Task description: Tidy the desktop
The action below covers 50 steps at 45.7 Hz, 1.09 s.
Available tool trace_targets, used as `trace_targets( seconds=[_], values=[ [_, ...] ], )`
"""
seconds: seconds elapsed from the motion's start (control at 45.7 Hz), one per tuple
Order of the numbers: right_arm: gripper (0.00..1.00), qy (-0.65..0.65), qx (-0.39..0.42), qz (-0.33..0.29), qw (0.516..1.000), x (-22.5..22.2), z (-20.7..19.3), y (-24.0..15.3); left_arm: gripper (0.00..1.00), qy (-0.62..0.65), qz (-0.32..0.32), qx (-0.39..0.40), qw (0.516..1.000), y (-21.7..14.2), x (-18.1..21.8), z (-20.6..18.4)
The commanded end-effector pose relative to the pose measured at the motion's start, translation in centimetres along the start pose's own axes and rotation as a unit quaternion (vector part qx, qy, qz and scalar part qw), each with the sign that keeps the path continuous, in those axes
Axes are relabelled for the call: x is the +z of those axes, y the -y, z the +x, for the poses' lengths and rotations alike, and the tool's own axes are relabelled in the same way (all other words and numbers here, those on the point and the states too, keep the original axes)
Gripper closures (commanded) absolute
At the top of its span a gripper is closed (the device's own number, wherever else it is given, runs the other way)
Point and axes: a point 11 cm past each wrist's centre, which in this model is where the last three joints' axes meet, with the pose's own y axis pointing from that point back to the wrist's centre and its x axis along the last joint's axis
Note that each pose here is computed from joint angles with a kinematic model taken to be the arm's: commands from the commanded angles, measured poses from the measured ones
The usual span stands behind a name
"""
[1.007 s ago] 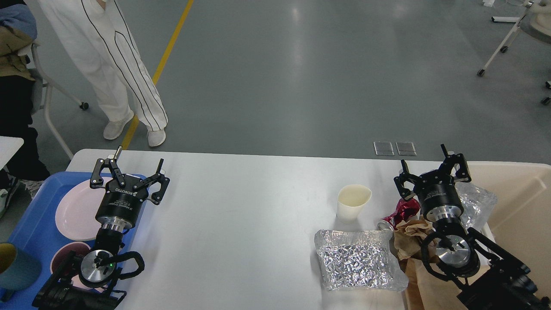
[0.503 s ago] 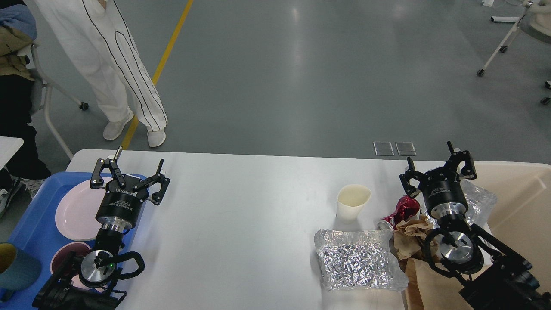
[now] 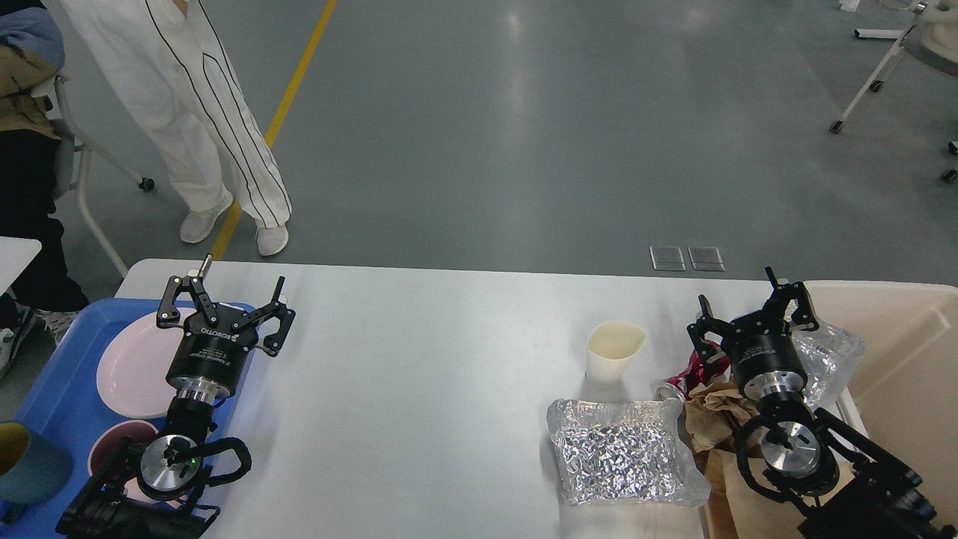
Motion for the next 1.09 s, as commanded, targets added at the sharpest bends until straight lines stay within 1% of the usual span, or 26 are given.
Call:
trace_targets(
  seconds=[0.0,0.372,0.503,0.613,0.7,0.985,1.073],
  values=[
    [0.00,-0.013,-0.010,-0.024,1.000,1.4,-0.6,-0.2,0.04,0.001,0.000,0.000,1.000,0.0,0.1,0.0],
    [0.00,-0.019,-0.034,-0.012,0.999,-0.5,-1.8,0.5,0.04,0.000,0.000,0.000,1.000,0.0,0.0,0.0],
    [0.00,-0.001,-0.041,0.006,0.999,-1.6,-2.8,1.1,0.04,0.000,0.000,-0.001,1.000,0.1,0.0,-0.1],
    [0.00,0.008,-0.057,-0.011,0.998,-1.3,-4.3,0.8,0.04,0.000,0.000,-0.001,1.000,0.1,0.0,-0.1],
    [0.00,-0.001,-0.042,-0.041,0.998,-0.8,-4.0,0.8,0.04,0.000,0.000,-0.001,1.000,0.1,0.0,-0.1],
    [0.00,0.023,-0.025,0.003,0.999,-3.6,-4.1,1.6,0.04,0.000,0.000,-0.001,1.000,0.1,0.0,-0.1],
    [0.00,0.021,-0.024,0.001,0.999,-3.6,-4.0,1.4,0.04,0.000,0.000,-0.001,1.000,0.1,0.0,-0.1]
  ],
)
